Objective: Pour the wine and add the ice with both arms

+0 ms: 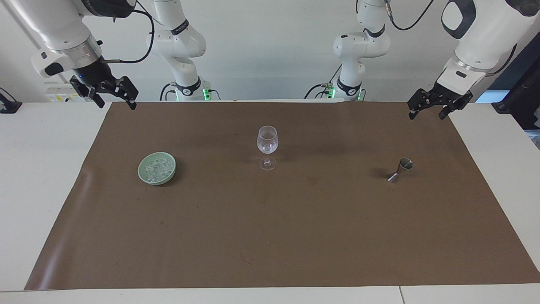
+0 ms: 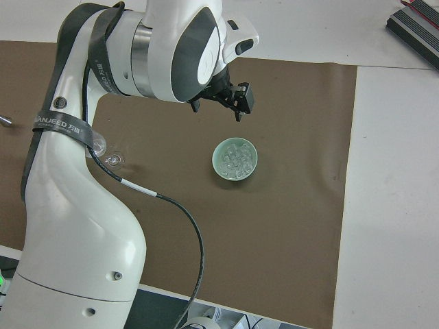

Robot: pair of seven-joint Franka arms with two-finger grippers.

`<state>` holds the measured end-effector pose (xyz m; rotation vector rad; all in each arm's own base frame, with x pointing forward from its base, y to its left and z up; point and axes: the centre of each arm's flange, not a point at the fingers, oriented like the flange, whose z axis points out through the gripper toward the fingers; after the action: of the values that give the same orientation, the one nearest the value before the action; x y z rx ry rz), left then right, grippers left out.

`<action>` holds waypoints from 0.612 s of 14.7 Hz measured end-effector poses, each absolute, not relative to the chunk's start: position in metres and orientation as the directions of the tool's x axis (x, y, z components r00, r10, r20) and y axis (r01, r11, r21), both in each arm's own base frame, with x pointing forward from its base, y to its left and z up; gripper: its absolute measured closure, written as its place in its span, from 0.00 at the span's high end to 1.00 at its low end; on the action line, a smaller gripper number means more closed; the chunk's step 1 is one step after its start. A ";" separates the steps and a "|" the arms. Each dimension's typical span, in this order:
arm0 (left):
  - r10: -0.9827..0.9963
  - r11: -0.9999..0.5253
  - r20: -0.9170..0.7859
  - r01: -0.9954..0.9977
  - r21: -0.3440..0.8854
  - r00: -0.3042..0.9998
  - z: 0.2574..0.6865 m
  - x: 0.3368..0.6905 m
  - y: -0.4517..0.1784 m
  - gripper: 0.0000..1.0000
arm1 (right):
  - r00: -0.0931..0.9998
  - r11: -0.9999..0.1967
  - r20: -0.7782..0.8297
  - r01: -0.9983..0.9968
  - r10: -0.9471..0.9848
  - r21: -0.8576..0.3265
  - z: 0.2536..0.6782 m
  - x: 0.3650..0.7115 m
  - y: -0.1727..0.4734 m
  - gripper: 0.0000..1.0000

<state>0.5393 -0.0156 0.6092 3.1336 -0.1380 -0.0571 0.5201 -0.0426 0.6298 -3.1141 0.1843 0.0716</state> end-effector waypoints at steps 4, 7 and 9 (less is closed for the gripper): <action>-0.090 -0.996 -0.034 -0.090 0.006 0.995 0.610 0.539 -0.017 1.00 | 0.993 -0.994 -0.055 -0.106 -0.105 -0.016 0.625 0.524 -0.037 1.00; -0.091 -0.996 -0.026 -0.091 0.005 0.996 0.614 0.540 -0.017 1.00 | 0.994 -0.995 -0.051 -0.095 -0.094 -0.016 0.627 0.528 -0.031 1.00; -0.092 -0.996 -0.021 -0.092 0.005 0.996 0.616 0.540 -0.018 1.00 | 0.995 -0.996 -0.039 -0.092 -0.092 -0.016 0.630 0.532 -0.030 1.00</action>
<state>0.5400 -0.0175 0.6159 3.1341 -0.1444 -0.0340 0.5317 -0.0299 0.6301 -3.1199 0.1441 0.0590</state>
